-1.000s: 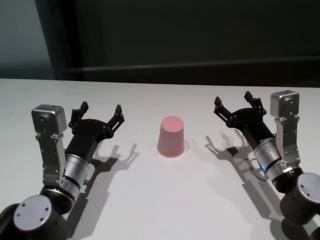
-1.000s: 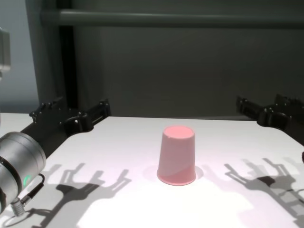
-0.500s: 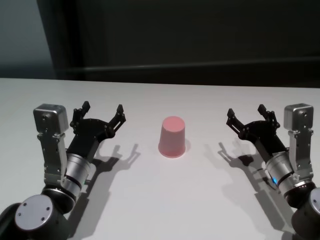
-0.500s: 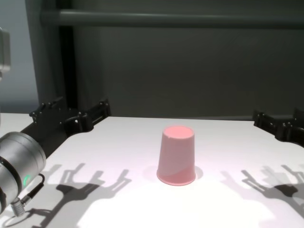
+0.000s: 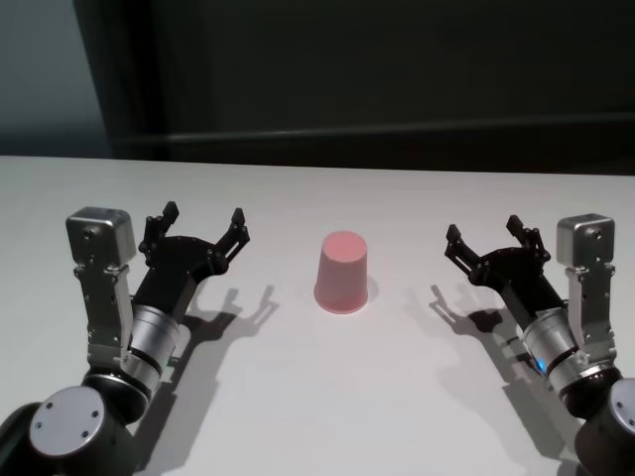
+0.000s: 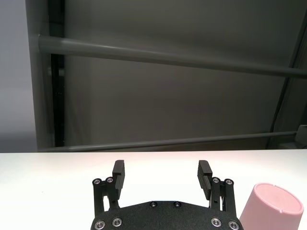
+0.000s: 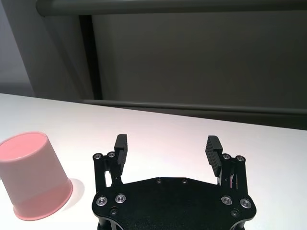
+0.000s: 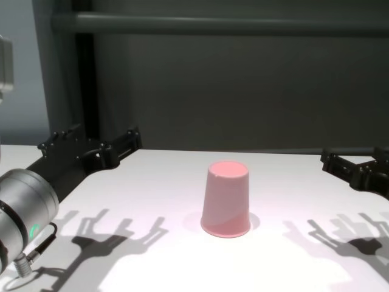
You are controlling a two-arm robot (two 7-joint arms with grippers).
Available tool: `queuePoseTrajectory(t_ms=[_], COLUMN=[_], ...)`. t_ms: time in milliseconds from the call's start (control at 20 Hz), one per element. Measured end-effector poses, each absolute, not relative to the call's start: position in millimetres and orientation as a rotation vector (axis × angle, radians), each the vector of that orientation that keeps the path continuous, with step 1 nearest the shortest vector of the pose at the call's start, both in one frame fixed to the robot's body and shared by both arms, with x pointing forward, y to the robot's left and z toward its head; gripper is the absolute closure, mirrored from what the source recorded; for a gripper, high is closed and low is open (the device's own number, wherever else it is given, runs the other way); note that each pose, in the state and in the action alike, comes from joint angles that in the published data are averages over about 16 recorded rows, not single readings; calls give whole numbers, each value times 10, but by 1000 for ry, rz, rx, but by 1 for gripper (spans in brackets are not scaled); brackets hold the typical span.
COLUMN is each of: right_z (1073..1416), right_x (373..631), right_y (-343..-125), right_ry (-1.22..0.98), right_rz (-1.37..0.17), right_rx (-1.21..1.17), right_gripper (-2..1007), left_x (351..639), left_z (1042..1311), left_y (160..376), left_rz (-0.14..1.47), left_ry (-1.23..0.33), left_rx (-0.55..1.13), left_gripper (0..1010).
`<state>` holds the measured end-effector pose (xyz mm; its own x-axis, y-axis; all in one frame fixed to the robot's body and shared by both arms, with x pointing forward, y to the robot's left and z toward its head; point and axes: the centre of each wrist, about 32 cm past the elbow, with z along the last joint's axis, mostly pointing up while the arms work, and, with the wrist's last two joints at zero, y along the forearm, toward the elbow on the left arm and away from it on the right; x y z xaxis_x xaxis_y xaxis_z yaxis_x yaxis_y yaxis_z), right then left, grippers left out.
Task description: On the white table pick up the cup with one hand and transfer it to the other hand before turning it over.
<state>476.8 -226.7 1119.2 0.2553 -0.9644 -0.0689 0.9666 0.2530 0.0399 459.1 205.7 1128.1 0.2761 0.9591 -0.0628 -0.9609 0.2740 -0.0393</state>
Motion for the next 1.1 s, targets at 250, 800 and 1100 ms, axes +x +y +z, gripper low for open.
queuePoseTrajectory(t_ms=[250,800,1100], right_z=[11159,11105,11092], right_x=[4756,4739,4742], right_y=[-2232,-2150,-2130], right_ry=[26,12,14], right_rz=[-1311,-1309,-1309], right_rx=[70,68,79], right_gripper=[5,5,5], left_x=[4591,4591,4591], left_z=[11281,11281,11281], left_y=[2057,2057,2057], left_rz=[1291,1291,1291], left_ry=[28,28,28], left_rx=[-74,-74,-74], left_gripper=[9,9,9])
